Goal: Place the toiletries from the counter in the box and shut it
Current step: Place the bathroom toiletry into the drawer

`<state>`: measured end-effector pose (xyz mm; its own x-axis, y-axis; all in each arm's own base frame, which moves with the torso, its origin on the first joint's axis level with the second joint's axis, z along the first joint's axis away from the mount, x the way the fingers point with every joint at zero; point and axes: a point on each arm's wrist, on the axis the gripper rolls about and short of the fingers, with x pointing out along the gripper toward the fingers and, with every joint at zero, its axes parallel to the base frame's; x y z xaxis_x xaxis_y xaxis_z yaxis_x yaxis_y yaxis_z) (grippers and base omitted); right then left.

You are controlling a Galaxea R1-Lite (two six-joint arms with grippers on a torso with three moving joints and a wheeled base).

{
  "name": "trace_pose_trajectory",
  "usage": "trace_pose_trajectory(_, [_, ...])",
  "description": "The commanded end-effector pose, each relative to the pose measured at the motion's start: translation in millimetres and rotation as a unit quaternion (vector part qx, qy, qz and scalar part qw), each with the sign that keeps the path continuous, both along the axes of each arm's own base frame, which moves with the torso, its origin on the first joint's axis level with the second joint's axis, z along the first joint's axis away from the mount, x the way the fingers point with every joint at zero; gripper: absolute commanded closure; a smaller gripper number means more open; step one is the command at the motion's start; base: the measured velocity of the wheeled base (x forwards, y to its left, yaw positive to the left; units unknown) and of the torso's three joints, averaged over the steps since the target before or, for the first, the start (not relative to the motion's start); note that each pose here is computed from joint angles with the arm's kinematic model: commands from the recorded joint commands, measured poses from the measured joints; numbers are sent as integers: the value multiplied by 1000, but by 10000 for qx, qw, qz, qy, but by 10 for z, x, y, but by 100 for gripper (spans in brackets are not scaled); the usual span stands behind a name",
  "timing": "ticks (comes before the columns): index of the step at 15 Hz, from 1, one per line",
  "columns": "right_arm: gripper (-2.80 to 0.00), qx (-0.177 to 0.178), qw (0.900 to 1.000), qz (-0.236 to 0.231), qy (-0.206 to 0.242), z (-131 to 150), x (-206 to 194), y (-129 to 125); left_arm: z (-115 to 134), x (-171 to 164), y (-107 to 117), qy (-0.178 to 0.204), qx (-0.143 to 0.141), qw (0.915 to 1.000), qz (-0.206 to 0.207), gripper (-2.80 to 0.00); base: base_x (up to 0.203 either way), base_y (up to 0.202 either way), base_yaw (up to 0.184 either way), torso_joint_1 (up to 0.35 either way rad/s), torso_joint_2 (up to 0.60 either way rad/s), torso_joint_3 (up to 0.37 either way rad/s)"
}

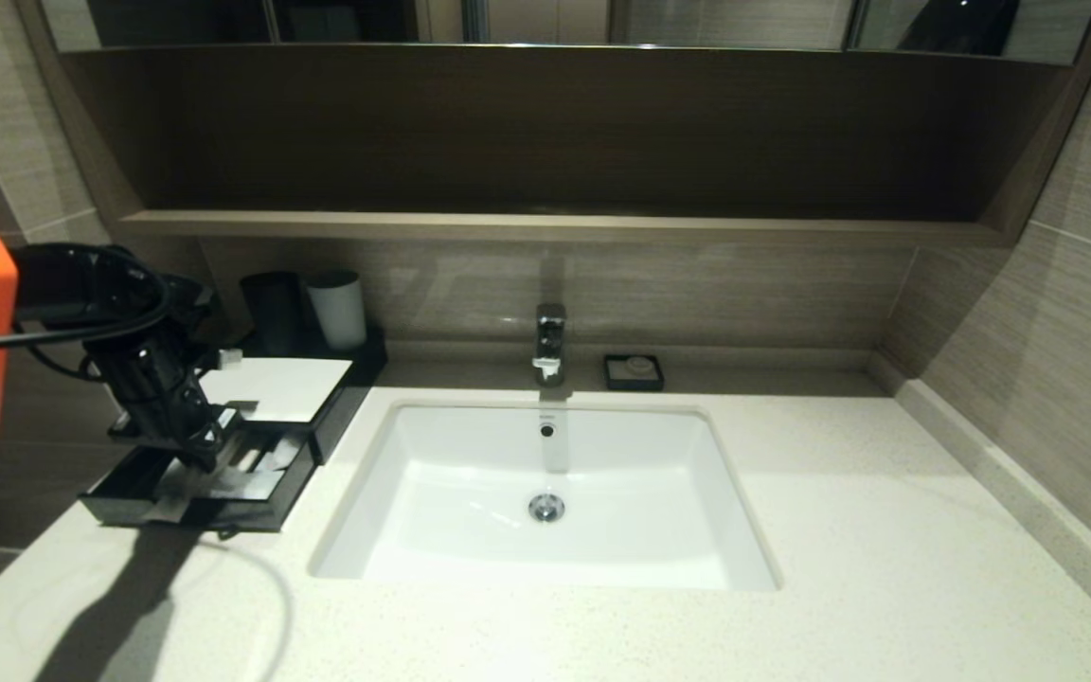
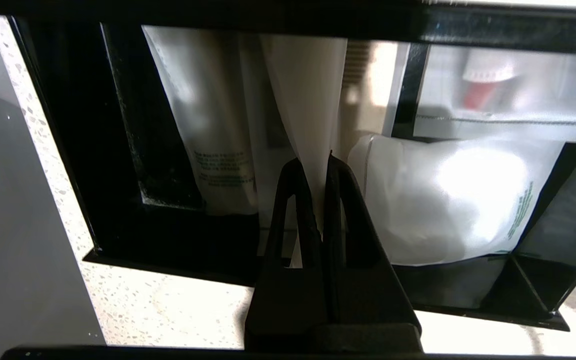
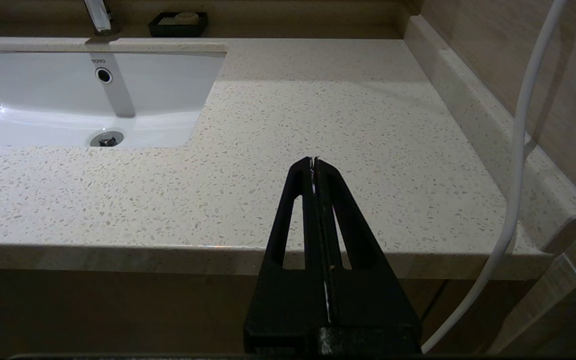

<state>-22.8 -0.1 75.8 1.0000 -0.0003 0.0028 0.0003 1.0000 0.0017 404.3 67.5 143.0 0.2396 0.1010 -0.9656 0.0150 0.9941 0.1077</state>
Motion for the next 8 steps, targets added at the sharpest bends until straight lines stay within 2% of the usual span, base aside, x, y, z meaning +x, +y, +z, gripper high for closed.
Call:
trace_pose_trajectory(1, [0, -1, 10000, 1, -2, -4, 0, 0, -6, 8, -3, -13, 6, 10000, -4, 0, 0, 0, 0, 0, 0, 0])
trace_pose_trajectory(8, [0, -1, 10000, 1, -2, -4, 0, 0, 11, 74, -44, -321, 28, 9995, 40, 0, 0, 0, 0, 0, 0, 0])
